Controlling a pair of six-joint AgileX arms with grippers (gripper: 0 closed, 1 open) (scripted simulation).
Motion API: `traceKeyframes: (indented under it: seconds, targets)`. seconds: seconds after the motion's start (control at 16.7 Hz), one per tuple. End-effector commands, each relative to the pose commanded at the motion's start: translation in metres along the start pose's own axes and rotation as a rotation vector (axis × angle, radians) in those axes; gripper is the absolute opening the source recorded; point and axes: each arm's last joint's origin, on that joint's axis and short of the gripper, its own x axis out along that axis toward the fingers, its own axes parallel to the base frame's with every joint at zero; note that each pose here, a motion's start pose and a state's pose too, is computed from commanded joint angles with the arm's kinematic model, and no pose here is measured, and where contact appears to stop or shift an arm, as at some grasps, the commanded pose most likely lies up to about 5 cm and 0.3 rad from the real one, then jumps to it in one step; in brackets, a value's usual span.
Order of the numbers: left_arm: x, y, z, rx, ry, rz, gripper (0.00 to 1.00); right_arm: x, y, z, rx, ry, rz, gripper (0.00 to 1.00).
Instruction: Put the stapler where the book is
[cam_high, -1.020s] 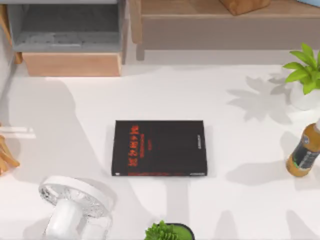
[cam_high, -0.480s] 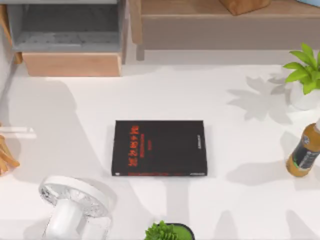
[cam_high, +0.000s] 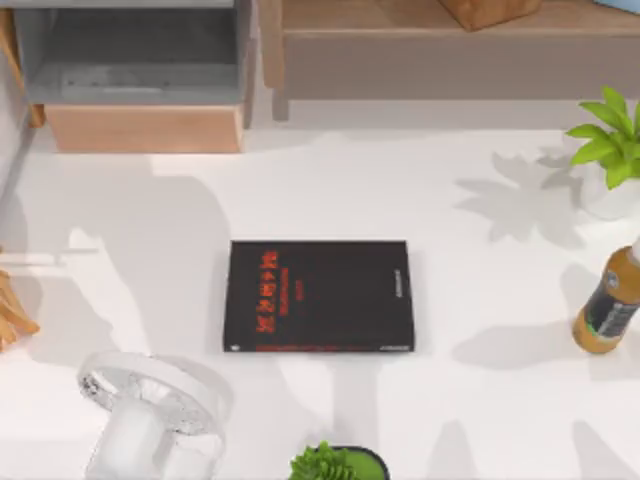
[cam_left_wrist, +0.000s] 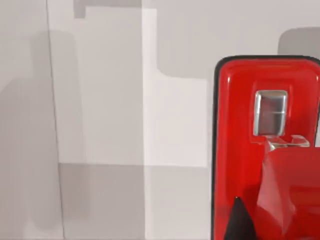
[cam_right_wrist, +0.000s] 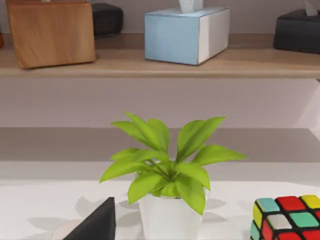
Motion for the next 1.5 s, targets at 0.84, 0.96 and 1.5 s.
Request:
traceKeyframes:
  seconds: [0.84, 0.96, 1.5]
  targets:
    - [-0.088, -0.199, -0.019, 0.110, -0.056, 0.074, 0.00, 0.000, 0.000, 0.000, 0.000, 0.000, 0.000, 1.00]
    - [-0.079, -0.247, -0.030, 0.115, -0.027, 0.051, 0.00, 0.000, 0.000, 0.000, 0.000, 0.000, 0.000, 1.00]
    - [-0.044, -0.420, -0.108, 0.020, 0.055, -0.033, 0.00, 0.000, 0.000, 0.000, 0.000, 0.000, 0.000, 1.00]
